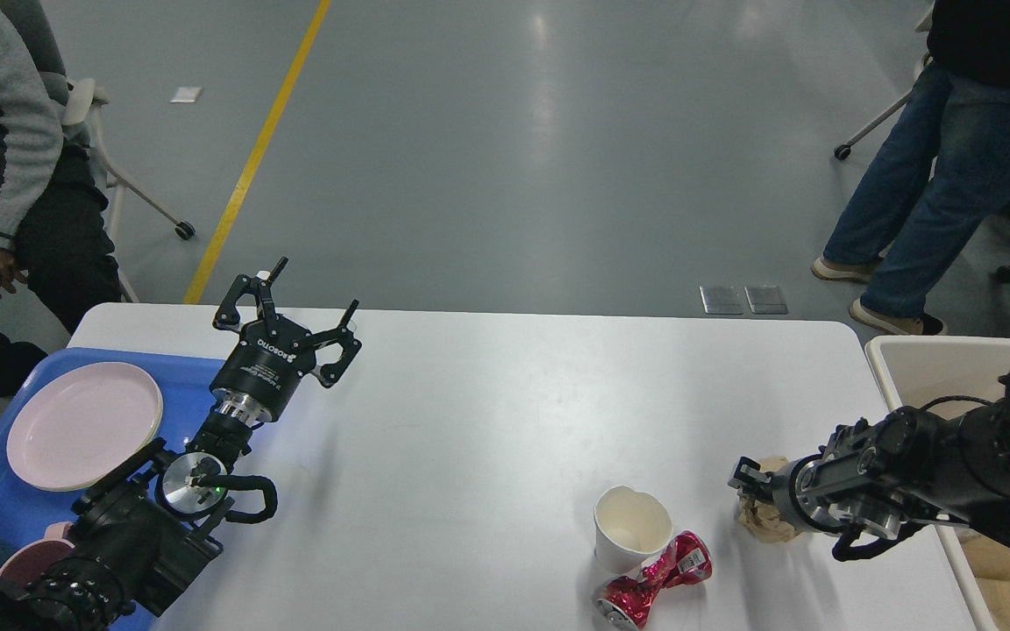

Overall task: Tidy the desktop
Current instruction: 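Lower the right gripper onto the crumpled paper ball, then grasp the crumpled paper ball and lift it toward the bin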

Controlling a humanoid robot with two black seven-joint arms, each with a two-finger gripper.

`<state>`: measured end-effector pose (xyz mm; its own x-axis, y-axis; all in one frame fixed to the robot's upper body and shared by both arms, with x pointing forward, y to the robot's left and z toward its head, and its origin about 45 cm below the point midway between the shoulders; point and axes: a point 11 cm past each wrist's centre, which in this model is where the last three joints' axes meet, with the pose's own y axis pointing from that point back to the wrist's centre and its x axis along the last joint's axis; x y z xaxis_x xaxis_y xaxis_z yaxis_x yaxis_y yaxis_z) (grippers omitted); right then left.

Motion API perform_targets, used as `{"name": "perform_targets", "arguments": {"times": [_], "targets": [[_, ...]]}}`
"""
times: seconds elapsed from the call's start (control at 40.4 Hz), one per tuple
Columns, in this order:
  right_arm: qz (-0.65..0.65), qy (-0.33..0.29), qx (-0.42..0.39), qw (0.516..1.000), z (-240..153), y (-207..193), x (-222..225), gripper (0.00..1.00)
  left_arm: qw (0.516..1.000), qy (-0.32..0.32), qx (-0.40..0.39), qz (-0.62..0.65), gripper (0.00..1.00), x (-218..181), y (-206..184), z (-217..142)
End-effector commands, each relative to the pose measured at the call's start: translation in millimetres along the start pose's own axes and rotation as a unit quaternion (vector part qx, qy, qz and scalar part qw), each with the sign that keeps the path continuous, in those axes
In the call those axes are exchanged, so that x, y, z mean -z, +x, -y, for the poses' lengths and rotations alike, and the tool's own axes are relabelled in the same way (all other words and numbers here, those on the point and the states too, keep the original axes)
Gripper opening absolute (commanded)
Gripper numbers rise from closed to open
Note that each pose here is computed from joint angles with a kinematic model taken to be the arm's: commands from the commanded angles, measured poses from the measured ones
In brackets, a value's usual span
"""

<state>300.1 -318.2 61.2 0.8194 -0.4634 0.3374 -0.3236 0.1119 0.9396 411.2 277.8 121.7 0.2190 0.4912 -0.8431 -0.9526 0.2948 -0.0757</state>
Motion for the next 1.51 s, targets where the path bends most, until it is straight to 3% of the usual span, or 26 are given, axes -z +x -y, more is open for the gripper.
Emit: {"name": "perform_targets", "arguments": {"times": [0.0, 0.371, 0.47, 0.544, 0.618, 0.742, 0.865, 1.014, 1.137, 1.31, 1.484], "targets": [[0.001, 0.003, -0.010, 1.000, -2.8, 5.3, 3.2, 0.00, 1.000, 0.001, 0.001, 0.000, 0.97, 0.4, -0.3, 0.2], [0.006, 0.019, 0.000, 1.000, -34.4, 18.1, 13.0, 0.00, 1.000, 0.000, 0.000, 0.000, 0.97, 0.3, -0.3, 0.2], [0.012, 0.041, -0.009, 0.999, -70.6, 43.4, 22.5, 0.00, 1.000, 0.000, 0.000, 0.000, 0.97, 0.3, -0.3, 0.2], [0.010, 0.078, -0.004, 0.997, -115.5, 71.7, 44.2, 0.00, 1.000, 0.000, 0.000, 0.000, 0.97, -0.5, 0.0, 0.0], [-0.024, 0.135, 0.054, 0.989, -180.3, 96.3, 80.4, 0.00, 1.000, 0.000, 0.000, 0.000, 0.97, 0.3, -0.3, 0.2], [-0.089, 0.166, 0.135, 0.973, -236.6, 88.6, 109.3, 0.00, 1.000, 0.000, -0.001, 0.000, 0.97, -0.5, 0.4, -0.3], [-0.140, 0.165, 0.164, 0.962, -258.4, 64.1, 127.0, 0.00, 1.000, 0.000, 0.000, 0.000, 0.97, -0.4, 0.0, 0.0], [-0.132, 0.157, 0.138, 0.969, -249.4, 70.1, 123.9, 0.00, 1.000, 0.000, -0.001, 0.000, 0.97, -0.5, 0.4, -0.3], [-0.091, 0.127, 0.108, 0.982, -221.4, 87.2, 96.7, 0.00, 1.000, 0.000, -0.001, 0.001, 0.97, -0.5, 0.4, -0.3], [-0.019, 0.029, 0.011, 0.999, -140.7, 146.7, 10.6, 0.00, 1.000, 0.001, -0.001, 0.001, 0.97, 0.1, 0.9, -0.9], [0.033, -0.045, -0.053, 0.997, -78.4, 174.6, -74.1, 0.00, 1.000, 0.000, -0.001, 0.001, 0.97, -0.5, 0.4, -0.3]]}}
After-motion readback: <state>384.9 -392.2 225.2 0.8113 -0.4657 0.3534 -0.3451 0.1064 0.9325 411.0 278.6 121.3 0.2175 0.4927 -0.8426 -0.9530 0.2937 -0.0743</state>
